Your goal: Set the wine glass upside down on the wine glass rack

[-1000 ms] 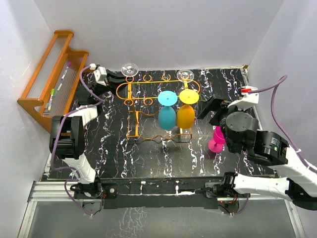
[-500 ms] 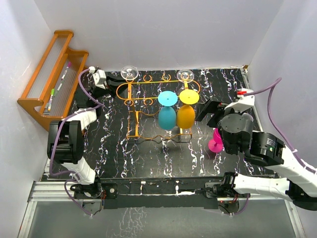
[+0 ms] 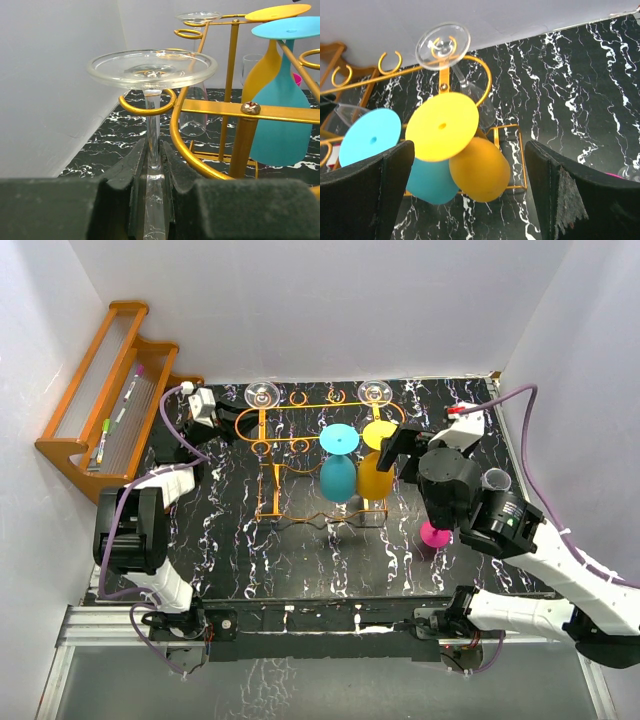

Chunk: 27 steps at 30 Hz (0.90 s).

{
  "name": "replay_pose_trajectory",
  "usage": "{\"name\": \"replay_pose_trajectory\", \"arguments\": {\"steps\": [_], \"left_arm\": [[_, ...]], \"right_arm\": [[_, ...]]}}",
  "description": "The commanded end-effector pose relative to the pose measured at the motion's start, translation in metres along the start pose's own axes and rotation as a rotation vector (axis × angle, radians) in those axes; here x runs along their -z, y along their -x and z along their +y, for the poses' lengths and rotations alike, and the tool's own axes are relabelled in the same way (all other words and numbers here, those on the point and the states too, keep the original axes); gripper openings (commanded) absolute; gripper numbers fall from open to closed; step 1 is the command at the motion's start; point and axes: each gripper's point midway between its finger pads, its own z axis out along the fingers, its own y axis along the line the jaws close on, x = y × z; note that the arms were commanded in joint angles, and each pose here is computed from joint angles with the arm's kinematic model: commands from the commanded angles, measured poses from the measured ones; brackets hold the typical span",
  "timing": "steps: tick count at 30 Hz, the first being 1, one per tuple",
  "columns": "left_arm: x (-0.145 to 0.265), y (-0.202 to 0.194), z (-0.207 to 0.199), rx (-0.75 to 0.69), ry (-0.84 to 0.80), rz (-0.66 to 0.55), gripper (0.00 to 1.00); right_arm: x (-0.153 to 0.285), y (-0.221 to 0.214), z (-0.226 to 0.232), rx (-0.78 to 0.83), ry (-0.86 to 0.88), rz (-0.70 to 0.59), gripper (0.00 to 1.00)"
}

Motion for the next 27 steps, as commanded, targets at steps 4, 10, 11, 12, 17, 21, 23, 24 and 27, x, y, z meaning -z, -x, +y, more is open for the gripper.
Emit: {"name": "replay_pose_trajectory", "arguments": {"steps": [4,10,11,12,17,21,23,24,27], "left_arm": [[-0.003,0.035,-0.015,-0.159,-0.029,-0.052,0.17],[0.000,0.028,-0.017,-0.154,-0.026,-0.045,0.26],[0.000,0.028,-0.018,-0.154,-0.025,-0.045,0.26],[0.001,0.027,-0.018,-0.152,-0.024,-0.044,0.26],[0.003,0.025,-0.019,-0.163,-0.016,-0.037,0.27],[0.006,0.025,-0.018,-0.166,-0.001,-0.031,0.30],[0.008,0.023,-0.016,-0.164,0.009,-0.023,0.30],[0.009,0.022,-0.014,-0.162,0.017,-0.018,0.31],[0.013,0.018,-0.007,-0.163,0.051,0.000,0.34]], "right_arm": [[-0.009,0.038,0.022,-0.073,0.077,-0.066,0.95],[-0.015,0.084,-0.005,-0.067,-0.038,-0.175,0.98],[-0.016,0.097,-0.008,-0.047,-0.055,-0.194,0.98],[-0.021,0.107,-0.010,-0.011,-0.077,-0.206,0.98],[-0.080,0.137,-0.042,0.025,-0.108,-0.148,0.98],[-0.128,0.142,-0.101,-0.123,-0.071,-0.056,0.98],[-0.139,0.133,-0.118,-0.171,-0.097,-0.024,0.98],[-0.140,0.126,-0.122,-0.180,-0.110,-0.009,0.98],[-0.134,0.097,-0.128,-0.164,-0.130,0.078,0.98]]}}
